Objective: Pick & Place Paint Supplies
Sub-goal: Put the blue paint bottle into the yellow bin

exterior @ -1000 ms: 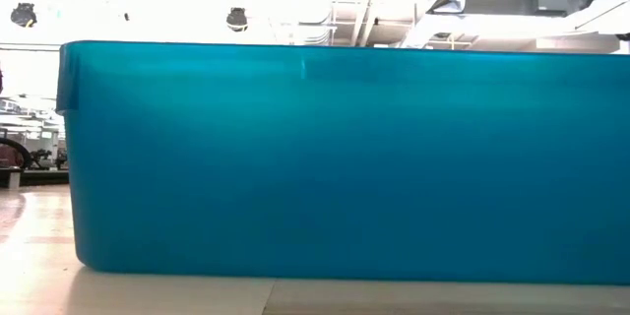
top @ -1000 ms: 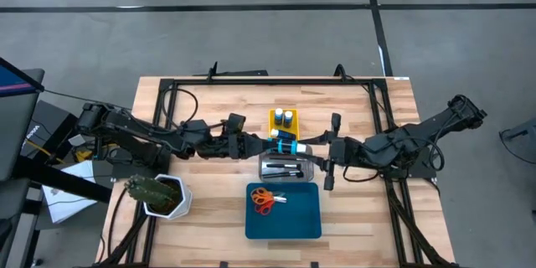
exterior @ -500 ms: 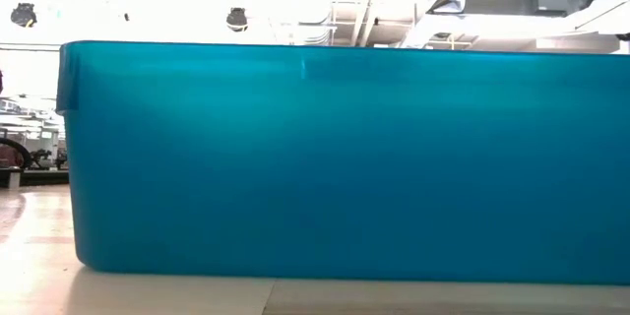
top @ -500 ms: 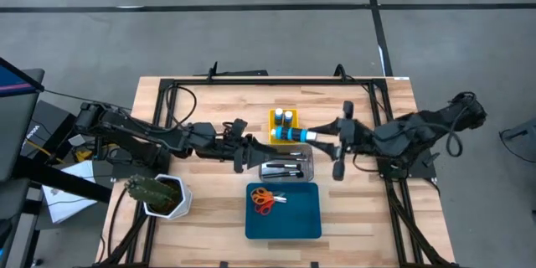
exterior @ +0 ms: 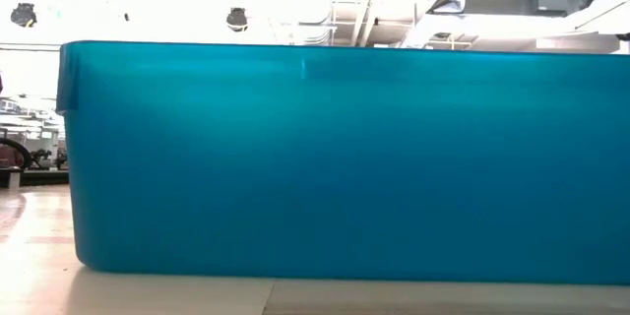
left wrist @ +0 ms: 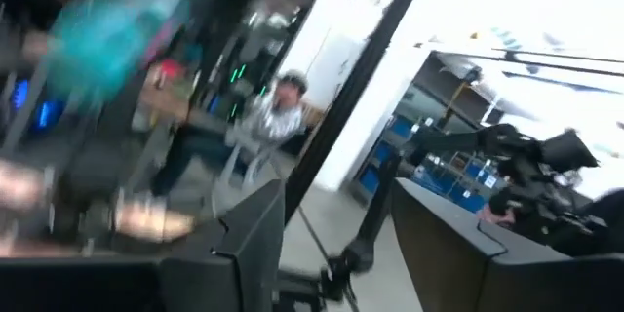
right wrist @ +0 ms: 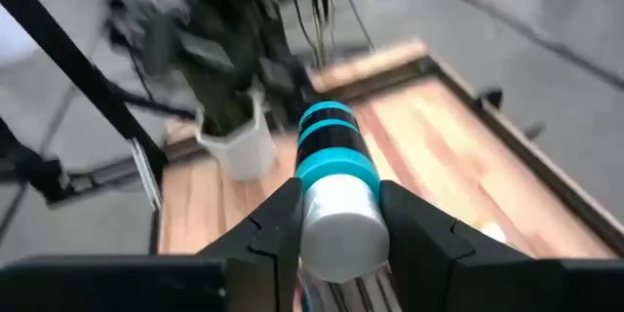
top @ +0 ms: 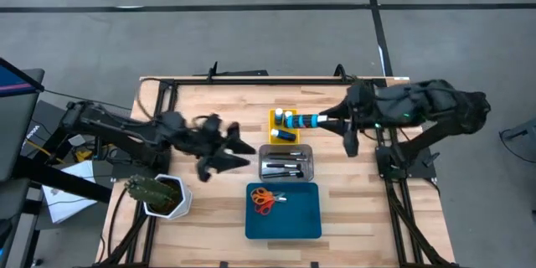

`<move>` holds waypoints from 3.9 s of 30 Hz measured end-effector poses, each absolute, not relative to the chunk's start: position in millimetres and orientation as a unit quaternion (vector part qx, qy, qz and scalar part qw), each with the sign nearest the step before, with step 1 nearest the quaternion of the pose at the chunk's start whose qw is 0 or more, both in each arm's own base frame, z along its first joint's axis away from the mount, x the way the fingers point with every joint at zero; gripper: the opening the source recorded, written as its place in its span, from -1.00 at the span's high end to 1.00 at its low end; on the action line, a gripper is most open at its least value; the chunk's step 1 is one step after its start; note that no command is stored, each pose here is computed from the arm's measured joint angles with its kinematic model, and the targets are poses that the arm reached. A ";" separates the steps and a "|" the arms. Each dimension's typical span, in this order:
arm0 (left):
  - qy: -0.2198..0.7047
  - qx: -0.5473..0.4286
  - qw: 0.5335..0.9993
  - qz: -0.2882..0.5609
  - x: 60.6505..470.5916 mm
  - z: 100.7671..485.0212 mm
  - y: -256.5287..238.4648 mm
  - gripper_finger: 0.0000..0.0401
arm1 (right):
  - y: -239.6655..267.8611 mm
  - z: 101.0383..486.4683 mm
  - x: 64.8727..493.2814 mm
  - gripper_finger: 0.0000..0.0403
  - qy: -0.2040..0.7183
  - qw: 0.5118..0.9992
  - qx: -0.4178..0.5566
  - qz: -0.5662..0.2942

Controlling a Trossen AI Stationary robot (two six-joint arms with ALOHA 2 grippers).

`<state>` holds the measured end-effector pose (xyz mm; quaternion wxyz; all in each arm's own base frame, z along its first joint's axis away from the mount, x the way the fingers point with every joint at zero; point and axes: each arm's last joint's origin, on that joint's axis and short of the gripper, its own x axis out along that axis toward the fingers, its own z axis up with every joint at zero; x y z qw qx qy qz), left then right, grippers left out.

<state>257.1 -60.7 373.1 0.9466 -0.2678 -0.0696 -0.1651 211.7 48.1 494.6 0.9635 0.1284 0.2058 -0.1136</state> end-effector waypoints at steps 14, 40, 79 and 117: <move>-0.240 -0.144 0.958 -0.069 173.0 430.9 -34.9 0.24 | -17.5 485.4 286.6 0.44 0.374 0.903 0.191 -0.091; -0.224 -0.138 0.964 0.029 141.4 433.5 -22.1 0.29 | -78.4 368.1 397.4 0.44 0.533 0.798 0.228 -0.165; -0.207 -0.146 0.966 0.060 153.1 428.5 -23.0 0.30 | -119.0 293.8 420.9 0.44 0.645 0.730 0.163 -0.159; -0.208 -0.146 0.966 0.059 153.1 428.6 -23.0 0.30 | -134.5 277.4 421.2 0.44 0.661 0.715 0.160 -0.163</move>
